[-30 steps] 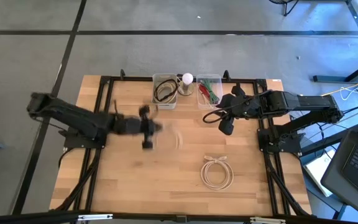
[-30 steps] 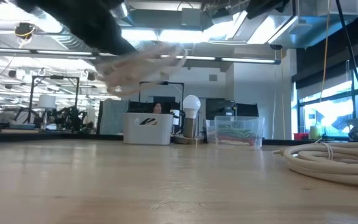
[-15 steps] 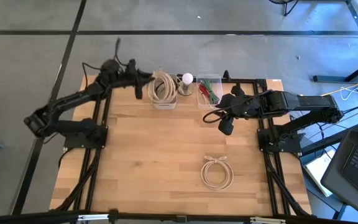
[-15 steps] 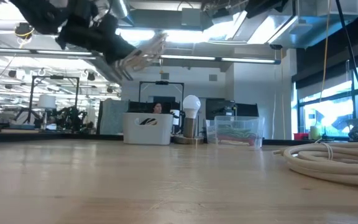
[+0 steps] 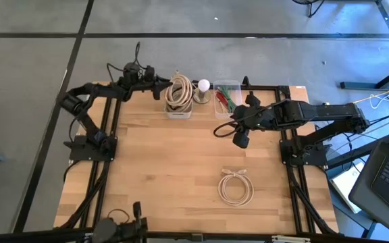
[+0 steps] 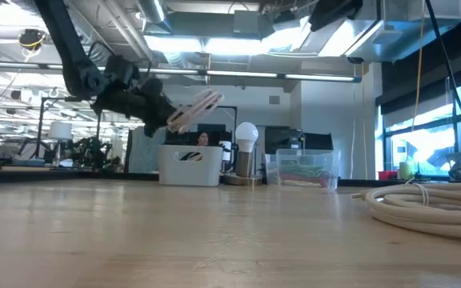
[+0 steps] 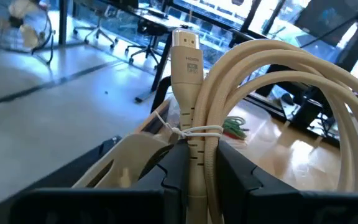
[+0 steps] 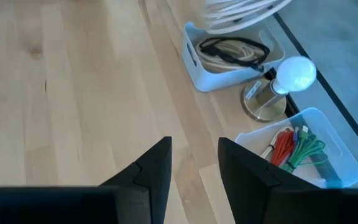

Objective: Pick & Place USB Port
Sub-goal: Put the left light brown HDMI cable into the gray bin, then put the light brown HDMI cable into the gray bin

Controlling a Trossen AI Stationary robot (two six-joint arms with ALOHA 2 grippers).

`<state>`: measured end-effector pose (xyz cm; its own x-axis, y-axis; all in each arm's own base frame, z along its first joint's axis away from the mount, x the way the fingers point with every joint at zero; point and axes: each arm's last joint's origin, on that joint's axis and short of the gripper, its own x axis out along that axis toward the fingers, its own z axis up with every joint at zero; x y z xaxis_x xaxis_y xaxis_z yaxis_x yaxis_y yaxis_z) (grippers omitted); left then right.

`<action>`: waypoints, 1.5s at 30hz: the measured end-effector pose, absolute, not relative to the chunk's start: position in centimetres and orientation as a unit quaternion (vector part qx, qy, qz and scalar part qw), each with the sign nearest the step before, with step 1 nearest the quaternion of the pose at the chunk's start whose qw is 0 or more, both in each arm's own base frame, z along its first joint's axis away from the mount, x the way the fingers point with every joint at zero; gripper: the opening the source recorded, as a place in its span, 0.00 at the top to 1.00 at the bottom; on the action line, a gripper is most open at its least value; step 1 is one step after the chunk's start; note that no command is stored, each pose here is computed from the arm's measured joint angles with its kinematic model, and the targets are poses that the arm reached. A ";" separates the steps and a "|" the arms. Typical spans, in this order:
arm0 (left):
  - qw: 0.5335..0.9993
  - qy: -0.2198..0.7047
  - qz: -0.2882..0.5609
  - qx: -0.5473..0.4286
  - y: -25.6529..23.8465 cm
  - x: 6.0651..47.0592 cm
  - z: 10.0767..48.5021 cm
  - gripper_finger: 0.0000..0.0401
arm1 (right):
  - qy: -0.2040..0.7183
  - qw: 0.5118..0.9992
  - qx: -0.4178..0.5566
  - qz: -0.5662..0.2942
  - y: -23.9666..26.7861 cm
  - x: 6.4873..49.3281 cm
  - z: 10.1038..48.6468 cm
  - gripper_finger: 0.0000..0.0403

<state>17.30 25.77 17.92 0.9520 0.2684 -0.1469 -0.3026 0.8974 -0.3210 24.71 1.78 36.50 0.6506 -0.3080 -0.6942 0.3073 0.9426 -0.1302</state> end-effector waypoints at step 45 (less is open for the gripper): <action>0.957 0.073 0.157 -0.234 29.2 18.4 14.1 0.58 | 0.394 0.903 -0.004 -0.170 1.8 24.7 36.3 0.67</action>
